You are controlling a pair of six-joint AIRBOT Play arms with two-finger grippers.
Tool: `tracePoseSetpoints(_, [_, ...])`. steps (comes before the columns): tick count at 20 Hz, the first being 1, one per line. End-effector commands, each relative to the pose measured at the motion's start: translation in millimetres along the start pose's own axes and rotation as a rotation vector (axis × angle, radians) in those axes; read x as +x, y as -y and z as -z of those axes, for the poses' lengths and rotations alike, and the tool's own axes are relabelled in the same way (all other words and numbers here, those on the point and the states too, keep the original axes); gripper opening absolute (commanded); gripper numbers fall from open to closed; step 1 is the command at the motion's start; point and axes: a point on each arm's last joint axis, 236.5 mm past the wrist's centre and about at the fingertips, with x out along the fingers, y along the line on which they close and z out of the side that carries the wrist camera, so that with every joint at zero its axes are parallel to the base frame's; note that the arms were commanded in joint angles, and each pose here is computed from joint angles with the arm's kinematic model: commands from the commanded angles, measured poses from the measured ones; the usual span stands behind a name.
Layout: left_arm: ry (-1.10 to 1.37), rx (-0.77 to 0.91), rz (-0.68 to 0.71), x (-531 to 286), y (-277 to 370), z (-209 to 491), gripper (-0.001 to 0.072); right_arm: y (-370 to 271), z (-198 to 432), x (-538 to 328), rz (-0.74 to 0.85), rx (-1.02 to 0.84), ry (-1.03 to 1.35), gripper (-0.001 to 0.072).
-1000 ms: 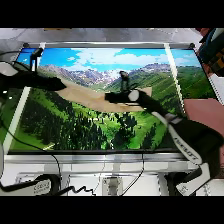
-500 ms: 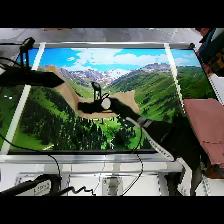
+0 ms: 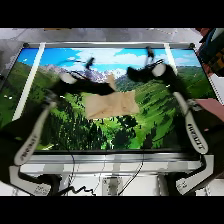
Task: Fold the clothes and pants, and hang the long-sleeved shirts on hangers.
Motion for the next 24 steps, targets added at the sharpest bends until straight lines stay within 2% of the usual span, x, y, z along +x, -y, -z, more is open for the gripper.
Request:
tracePoseSetpoints(1, [0.105,-0.036,-0.006,72,19,12,0.0169,78,-17,-48,0.115,-0.002,-0.032,0.0017])
tracePoseSetpoints(2, [0.125,-0.033,-0.019,76,19,10,0.0584,95,-13,-53,0.142,-0.035,-0.062,0.0017])
tracePoseSetpoints(3, [0.132,-0.036,-0.02,75,19,8,0.0699,110,-10,-56,0.166,-0.073,-0.088,0.0018])
tracePoseSetpoints(7, [0.146,-0.045,-0.008,49,12,-11,0.0707,161,12,-55,0.183,-0.105,-0.202,0.0017])
tracePoseSetpoints(9, [0.148,-0.049,-0.002,26,4,-24,0.0707,157,45,-42,0.029,-0.133,-0.31,0.0017])
tracePoseSetpoints(10, [0.147,-0.05,-0.002,14,-2,-29,0.0707,147,62,-34,-0.082,-0.092,-0.355,0.0048])
tracePoseSetpoints(12, [0.123,0.009,-0.014,-5,-14,-32,0.0707,143,85,-13,-0.156,0.045,-0.394,0.0649])
tracePoseSetpoints(13, [0.101,0.063,-0.029,-14,-21,-30,0.0707,145,99,0,-0.151,0.107,-0.421,0.0715])
tracePoseSetpoints(17, [-0.004,0.167,-0.132,-40,-58,-16,0.0707,126,141,43,-0.151,0.115,-0.509,0.0705])
tracePoseSetpoints(22, [-0.04,0.152,-0.15,-60,-77,-13,0.0707,70,156,81,-0.149,-0.01,-0.465,0.0684])
tracePoseSetpoints(23, [-0.048,0.153,-0.161,-64,-83,-12,0.0707,59,161,85,-0.155,-0.032,-0.47,0.0661])
tracePoseSetpoints(24, [-0.065,0.167,-0.191,-71,-93,-10,0.0707,51,166,88,-0.16,-0.051,-0.472,0.0504])
